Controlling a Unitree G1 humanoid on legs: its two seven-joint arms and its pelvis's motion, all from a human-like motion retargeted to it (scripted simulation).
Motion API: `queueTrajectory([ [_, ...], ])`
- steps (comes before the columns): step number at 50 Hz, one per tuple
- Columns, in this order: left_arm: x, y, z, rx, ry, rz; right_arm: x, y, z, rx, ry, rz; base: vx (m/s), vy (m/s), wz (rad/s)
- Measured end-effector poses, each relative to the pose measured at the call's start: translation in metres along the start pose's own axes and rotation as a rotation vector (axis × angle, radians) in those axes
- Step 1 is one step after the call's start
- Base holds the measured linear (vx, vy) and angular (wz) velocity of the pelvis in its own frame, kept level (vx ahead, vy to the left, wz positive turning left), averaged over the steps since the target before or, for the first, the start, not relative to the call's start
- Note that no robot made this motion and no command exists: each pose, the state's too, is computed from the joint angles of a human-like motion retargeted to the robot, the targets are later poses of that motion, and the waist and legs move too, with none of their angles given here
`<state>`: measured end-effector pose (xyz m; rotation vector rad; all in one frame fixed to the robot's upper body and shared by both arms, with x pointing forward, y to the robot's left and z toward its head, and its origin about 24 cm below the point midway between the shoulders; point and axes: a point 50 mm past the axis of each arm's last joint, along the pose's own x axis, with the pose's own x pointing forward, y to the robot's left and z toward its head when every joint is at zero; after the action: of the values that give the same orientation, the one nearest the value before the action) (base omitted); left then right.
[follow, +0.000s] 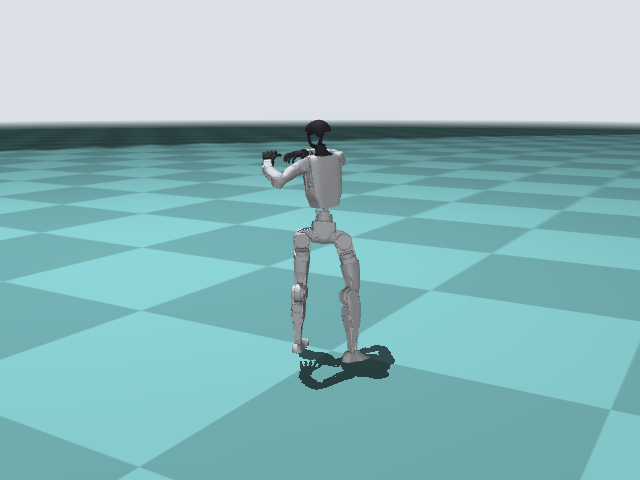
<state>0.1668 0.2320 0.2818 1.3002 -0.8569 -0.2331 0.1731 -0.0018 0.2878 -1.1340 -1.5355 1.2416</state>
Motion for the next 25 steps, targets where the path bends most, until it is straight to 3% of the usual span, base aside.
queueTrajectory([
  [14, 0.023, -0.023, 0.015, -0.129, -0.154, -0.102, -0.007, 0.002, -0.004, 0.026, 0.042, -0.013, -0.03, -0.03, -0.81],
  [25, 0.018, -0.027, 0.003, -0.098, -0.086, -0.112, 0.0, 0.006, -0.005, 0.005, 0.021, 0.045, 0.01, 0.01, 0.59],
])
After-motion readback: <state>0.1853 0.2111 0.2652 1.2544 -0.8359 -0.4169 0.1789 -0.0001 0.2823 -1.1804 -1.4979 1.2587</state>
